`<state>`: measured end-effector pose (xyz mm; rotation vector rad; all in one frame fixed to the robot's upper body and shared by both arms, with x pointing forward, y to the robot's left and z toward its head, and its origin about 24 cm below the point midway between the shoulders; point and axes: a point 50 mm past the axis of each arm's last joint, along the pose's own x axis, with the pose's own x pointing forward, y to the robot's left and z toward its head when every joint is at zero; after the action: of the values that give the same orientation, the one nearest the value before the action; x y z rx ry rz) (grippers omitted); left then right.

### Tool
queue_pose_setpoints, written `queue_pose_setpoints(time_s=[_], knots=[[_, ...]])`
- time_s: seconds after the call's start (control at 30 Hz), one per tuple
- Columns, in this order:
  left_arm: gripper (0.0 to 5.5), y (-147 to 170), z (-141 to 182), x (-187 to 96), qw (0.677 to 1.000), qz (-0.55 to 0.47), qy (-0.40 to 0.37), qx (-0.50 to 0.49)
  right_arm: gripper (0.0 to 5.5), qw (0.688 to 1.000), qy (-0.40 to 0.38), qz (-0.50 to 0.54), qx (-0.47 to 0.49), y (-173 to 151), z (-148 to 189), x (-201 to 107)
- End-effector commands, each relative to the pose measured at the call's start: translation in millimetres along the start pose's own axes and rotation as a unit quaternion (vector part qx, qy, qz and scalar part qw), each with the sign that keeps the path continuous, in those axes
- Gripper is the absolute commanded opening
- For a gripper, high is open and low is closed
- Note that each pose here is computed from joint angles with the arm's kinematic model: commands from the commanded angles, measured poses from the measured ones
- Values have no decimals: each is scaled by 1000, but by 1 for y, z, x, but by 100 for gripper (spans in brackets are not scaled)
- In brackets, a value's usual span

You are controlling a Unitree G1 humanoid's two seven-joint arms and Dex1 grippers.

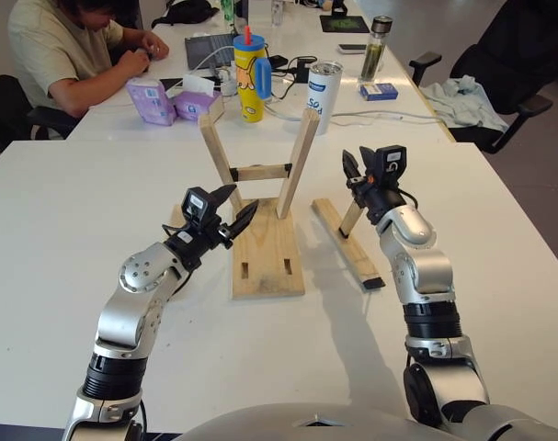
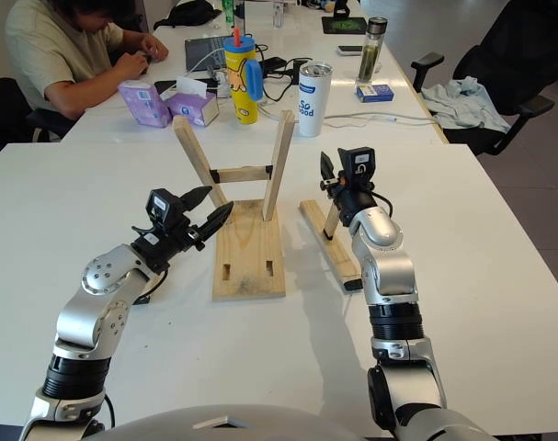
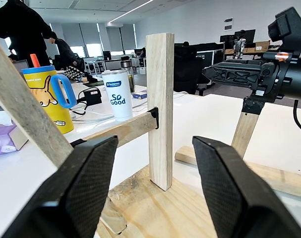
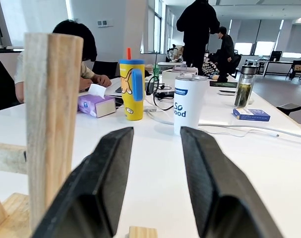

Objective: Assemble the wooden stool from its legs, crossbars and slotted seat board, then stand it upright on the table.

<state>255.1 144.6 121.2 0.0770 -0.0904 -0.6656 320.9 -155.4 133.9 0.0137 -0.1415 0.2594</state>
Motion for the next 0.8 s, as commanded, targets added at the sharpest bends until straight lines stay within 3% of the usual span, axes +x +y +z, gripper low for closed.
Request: queue_pose_setpoints(time_s=[0.03, 0.17, 0.23, 0.27, 0.33, 0.4, 0.47, 0.53, 0.63, 0.8], knots=[[279, 0, 1, 2, 1000, 2, -2, 6, 175, 987, -154, 35, -23, 7, 65, 5], [279, -2, 0, 2, 1000, 4, -2, 3, 175, 976, -214, 30, -27, 10, 92, 2], [279, -3, 0, 1, 1000, 7, -3, 1, 175, 979, -200, 36, -28, 14, 86, 4], [279, -3, 0, 1, 1000, 8, -3, 1, 175, 986, -161, 37, -24, 15, 69, 7], [279, -4, 0, 1, 1000, 9, -4, 0, 175, 999, 20, 17, -19, 14, -2, 6], [279, -3, 0, 2, 1000, 8, -5, -1, 175, 978, 209, 13, 2, 15, -80, -23], [279, -2, 0, 2, 1000, 10, -6, -1, 175, 960, 279, -8, 36, 14, -111, -43], [279, -1, 1, 1, 1000, 10, -6, 0, 175, 973, 225, -13, 40, 12, -91, -34], [279, -1, 1, 2, 1000, 11, -7, 1, 175, 997, 75, -9, 29, 3, -35, -8], [279, -2, 1, 2, 1000, 10, -6, 0, 175, 990, -106, 68, -58, 18, 49, 1]])
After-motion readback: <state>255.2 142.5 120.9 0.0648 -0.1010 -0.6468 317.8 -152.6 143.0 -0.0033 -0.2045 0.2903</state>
